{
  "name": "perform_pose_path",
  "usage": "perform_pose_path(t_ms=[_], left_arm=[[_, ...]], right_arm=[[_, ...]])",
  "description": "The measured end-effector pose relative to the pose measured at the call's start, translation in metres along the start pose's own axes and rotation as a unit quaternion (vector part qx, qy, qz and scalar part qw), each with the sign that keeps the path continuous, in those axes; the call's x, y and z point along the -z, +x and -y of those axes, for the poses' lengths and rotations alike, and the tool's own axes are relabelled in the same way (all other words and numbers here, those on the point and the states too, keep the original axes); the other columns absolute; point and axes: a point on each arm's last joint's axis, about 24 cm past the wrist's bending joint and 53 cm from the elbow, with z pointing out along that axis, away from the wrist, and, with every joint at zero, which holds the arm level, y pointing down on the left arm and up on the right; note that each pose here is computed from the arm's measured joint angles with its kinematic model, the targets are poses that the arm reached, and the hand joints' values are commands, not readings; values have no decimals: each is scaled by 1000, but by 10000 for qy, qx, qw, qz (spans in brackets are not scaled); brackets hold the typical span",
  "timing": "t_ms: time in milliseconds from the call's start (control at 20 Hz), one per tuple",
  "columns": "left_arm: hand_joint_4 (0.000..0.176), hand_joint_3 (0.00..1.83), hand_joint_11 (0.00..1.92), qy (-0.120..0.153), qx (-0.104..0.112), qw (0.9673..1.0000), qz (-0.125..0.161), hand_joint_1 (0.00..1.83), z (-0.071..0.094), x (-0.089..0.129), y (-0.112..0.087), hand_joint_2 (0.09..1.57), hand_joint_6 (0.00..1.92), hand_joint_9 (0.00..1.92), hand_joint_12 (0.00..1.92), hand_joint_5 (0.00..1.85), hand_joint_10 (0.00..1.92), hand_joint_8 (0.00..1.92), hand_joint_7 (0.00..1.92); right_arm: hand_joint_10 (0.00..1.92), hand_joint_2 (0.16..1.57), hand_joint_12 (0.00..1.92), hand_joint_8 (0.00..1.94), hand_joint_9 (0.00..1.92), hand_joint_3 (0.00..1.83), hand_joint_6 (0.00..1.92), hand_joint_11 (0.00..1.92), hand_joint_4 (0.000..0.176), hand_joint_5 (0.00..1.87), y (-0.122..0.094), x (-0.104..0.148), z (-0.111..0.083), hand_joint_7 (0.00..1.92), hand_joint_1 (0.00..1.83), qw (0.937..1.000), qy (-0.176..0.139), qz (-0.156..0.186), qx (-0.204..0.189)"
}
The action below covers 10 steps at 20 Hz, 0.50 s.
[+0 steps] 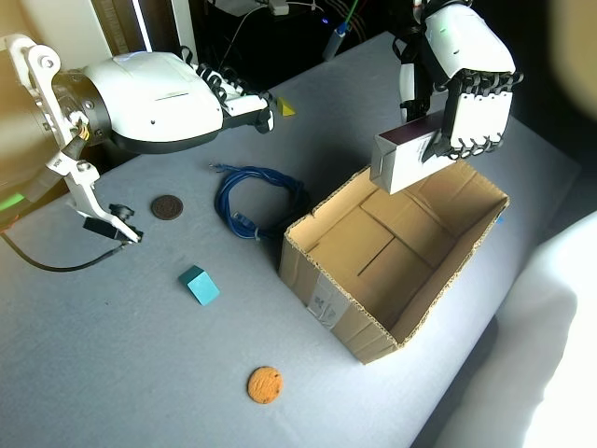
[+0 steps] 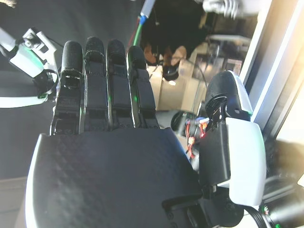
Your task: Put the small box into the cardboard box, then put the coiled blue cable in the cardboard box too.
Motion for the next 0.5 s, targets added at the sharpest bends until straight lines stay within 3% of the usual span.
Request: perform_pose_path(t_ms=[50, 100, 150, 200, 250, 400, 500], left_arm=[[0, 3, 783, 0, 13, 10000, -2, 1374, 0, 0, 0, 1114, 1130, 965, 1002, 877, 1107, 957, 953], [0, 1, 668, 0, 11, 10000, -2, 1231, 0, 0, 0, 1173, 1279, 883, 1027, 772, 678, 1077, 932], [0, 0, 495, 0, 13, 10000, -2, 1196, 0, 0, 0, 1151, 571, 777, 1038, 598, 409, 524, 739], [0, 0, 266, -1, 17, 10000, -4, 1158, 0, 0, 0, 1156, 222, 639, 1079, 518, 207, 200, 647], [0, 0, 162, -7, 26, 10000, -8, 1136, 0, 0, 0, 1151, 82, 603, 1100, 503, 103, 69, 627], [0, 0, 10, -1, 15, 10000, 11, 1042, 0, 0, -1, 1112, 10, 479, 1039, 444, 16, 0, 506], [0, 0, 0, 0, 50, 10000, 10, 969, 0, 0, 0, 1127, 1, 418, 883, 389, 2, 0, 452]], right_arm=[[1, 1133, 892, 2, 361, 2, 2, 0, 0, 362, 0, 0, 1, 388, 182, 10000, 12, -5, 21], [1, 1133, 886, 1, 358, 1, 1, 0, 0, 360, 0, 0, 1, 386, 181, 10000, 23, -4, 32], [4, 1126, 917, 3, 367, 0, 4, 0, 0, 373, 0, 0, 3, 394, 180, 10000, 61, -5, 74], [7, 1118, 944, 5, 383, 0, 7, 0, 0, 390, 0, 0, 5, 410, 210, 9999, 102, -7, 108], [8, 1117, 951, 5, 388, 0, 6, 0, 0, 390, 1, -1, 8, 412, 214, 9998, 153, -9, 113], [8, 1118, 940, 6, 388, 0, 7, 0, 0, 394, 1, -1, 10, 410, 224, 9997, 211, -7, 122], [5, 1121, 936, 3, 386, 0, 2, 0, 0, 388, 1, -1, 10, 409, 217, 9997, 209, -7, 124]])
